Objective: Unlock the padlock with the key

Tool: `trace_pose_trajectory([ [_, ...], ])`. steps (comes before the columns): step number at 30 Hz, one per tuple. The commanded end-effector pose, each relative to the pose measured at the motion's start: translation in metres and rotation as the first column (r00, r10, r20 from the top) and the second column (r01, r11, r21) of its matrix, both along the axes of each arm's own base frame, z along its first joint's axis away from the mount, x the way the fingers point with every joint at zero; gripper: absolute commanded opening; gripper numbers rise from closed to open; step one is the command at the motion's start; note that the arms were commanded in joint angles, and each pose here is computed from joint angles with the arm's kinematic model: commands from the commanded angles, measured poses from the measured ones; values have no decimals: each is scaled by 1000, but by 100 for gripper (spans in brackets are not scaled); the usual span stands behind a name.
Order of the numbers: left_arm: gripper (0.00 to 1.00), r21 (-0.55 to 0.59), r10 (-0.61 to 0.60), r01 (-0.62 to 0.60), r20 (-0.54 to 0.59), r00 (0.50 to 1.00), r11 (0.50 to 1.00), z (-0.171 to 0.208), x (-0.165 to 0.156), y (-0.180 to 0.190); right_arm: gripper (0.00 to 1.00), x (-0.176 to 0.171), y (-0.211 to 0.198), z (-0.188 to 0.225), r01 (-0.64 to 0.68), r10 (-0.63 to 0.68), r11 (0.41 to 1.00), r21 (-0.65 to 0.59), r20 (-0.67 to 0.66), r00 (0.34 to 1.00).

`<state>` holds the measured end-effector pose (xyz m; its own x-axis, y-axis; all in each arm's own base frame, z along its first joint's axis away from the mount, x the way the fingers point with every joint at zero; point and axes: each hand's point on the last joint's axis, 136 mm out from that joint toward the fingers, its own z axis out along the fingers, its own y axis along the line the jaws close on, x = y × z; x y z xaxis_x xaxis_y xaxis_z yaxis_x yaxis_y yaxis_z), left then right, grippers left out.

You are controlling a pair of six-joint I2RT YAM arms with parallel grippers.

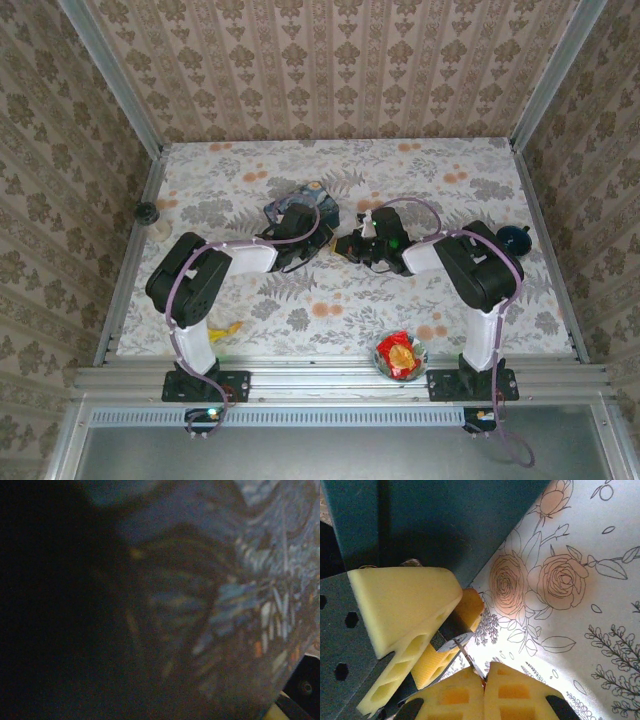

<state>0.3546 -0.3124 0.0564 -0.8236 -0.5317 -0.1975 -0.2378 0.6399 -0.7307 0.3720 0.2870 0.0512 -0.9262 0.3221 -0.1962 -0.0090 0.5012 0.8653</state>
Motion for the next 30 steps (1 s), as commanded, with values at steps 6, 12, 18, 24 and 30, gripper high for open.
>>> trace_pose_trajectory([
  [6, 7, -101, -245, 233, -132, 960, 967, -3, -62, -46, 1, 60, 0, 78, 104, -140, 983, 153, 249, 958],
  [12, 7, -103, -251, 239, -133, 959, 966, -4, -63, -47, 2, 60, 7, 92, 62, -114, 981, 185, 286, 951],
  [18, 7, -104, -251, 238, -133, 959, 966, -4, -63, -47, 4, 58, 12, 101, 26, -79, 985, 168, 316, 945],
  [24, 7, -108, -258, 245, -133, 957, 964, -4, -65, -49, 8, 61, 9, 100, 45, -80, 993, 113, 324, 943],
  [30, 7, -106, -273, 260, -134, 953, 960, -4, -66, -53, 8, 62, 15, 102, 20, -36, 999, 48, 347, 937],
])
